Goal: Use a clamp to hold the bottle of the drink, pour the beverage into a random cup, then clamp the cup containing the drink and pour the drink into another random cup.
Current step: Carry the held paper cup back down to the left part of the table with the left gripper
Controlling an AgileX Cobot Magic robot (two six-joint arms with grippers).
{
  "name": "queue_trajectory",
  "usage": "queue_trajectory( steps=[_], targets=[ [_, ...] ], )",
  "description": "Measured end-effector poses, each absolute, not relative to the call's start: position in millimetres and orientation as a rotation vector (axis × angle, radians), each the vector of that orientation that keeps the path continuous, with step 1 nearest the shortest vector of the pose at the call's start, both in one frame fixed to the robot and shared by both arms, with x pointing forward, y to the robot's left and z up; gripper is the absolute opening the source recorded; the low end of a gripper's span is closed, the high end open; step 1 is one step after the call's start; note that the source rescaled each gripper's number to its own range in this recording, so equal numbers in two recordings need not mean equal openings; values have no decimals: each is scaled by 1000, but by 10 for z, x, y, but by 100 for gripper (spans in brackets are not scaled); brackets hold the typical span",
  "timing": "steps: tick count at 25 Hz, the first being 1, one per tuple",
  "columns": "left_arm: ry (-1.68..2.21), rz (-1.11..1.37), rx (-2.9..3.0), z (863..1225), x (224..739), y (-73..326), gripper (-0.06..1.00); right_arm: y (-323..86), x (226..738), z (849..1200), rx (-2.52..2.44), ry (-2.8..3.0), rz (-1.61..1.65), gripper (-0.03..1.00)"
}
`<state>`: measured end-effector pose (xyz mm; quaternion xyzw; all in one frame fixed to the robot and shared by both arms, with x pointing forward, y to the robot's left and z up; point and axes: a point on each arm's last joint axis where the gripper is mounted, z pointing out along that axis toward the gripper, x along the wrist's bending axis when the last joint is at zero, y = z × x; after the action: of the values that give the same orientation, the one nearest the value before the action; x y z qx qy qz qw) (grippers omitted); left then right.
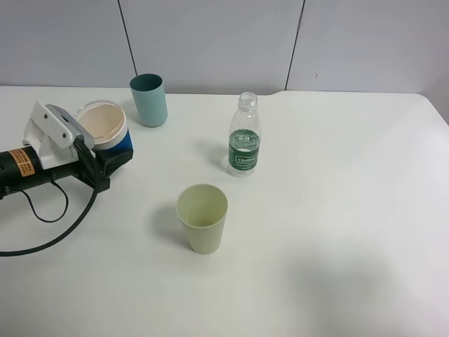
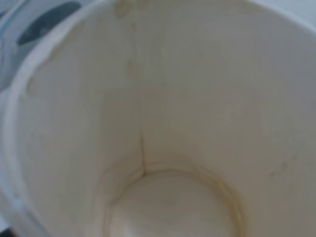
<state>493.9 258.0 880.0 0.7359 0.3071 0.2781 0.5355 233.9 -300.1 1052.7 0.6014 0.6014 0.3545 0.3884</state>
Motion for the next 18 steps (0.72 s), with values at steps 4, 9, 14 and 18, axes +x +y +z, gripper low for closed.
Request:
queue_trajectory(
  steps=[4,9,14,18],
  targets=[
    [776,622,1773,8651,4938,2603,3,-3001,2339,10527,1530,1530,902,77],
    [774,595,1785,8547,5008,2599,3,-3001,2339,10527,1530,1530,902,77],
    [795,566,1798,8443,5010,2599,3,-3001,2339,10527,1530,1530,902,77],
    [799,561,1814,8384,4999,2601,3,-3001,2339,10527,1530,1530,902,77]
  ],
)
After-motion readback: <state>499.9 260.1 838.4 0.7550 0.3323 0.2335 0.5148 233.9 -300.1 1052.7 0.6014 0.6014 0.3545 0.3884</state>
